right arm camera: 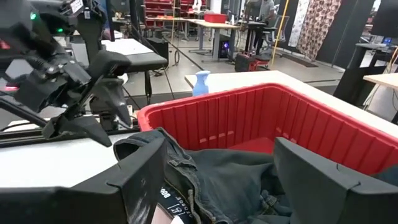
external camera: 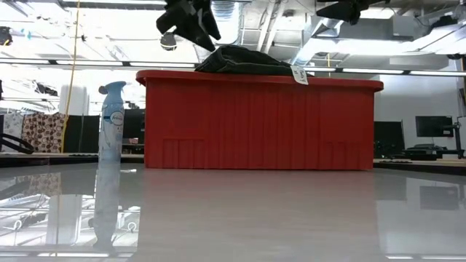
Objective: Fold Laundry from Bin
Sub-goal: Fold the black pants from the red bin
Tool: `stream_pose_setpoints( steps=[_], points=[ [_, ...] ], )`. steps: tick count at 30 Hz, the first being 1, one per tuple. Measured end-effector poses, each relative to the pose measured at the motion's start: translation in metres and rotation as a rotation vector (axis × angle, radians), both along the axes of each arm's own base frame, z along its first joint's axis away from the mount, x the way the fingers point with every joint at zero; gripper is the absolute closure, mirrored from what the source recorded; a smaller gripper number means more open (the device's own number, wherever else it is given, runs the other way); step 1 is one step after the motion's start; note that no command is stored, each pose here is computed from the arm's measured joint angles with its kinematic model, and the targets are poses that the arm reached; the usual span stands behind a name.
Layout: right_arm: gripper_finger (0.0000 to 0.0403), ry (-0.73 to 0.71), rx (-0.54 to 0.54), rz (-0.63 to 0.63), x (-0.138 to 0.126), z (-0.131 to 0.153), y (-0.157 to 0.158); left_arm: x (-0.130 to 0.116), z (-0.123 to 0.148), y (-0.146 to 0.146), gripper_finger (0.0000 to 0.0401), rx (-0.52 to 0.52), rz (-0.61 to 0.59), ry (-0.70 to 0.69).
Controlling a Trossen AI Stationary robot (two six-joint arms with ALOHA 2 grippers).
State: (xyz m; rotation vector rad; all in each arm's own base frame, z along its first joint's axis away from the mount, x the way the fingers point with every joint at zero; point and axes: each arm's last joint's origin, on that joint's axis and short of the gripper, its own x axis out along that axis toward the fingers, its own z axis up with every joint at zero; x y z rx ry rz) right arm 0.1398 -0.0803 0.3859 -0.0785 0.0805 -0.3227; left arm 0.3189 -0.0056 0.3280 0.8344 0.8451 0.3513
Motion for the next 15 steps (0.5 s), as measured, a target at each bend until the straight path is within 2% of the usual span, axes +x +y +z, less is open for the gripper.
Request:
stream_pose_setpoints(
  steps=[3,5,8,11,15],
  points=[
    [0.0087,-0.001,0.000,0.000,0.000,0.000,0.000,0.010,-0.010,0.002,0.0150,-0.016,-0.004,0.013],
    [0.0087,-0.001,0.000,0.000,0.000,0.000,0.000,0.018,-0.024,0.002,0.0150,0.003,-0.016,0.079],
    [0.0087,0.000,0.000,0.000,0.000,0.000,0.000,0.028,-0.040,0.002,0.0150,0.068,-0.004,0.148],
    [0.0087,-0.001,0.003,0.000,0.000,0.000,0.000,0.039,-0.052,0.004,0.0150,0.120,0.036,0.154],
    [0.0087,-0.002,0.012,0.002,0.000,0.000,0.000,0.042,-0.054,0.006,0.0150,0.206,0.091,0.166]
  ],
)
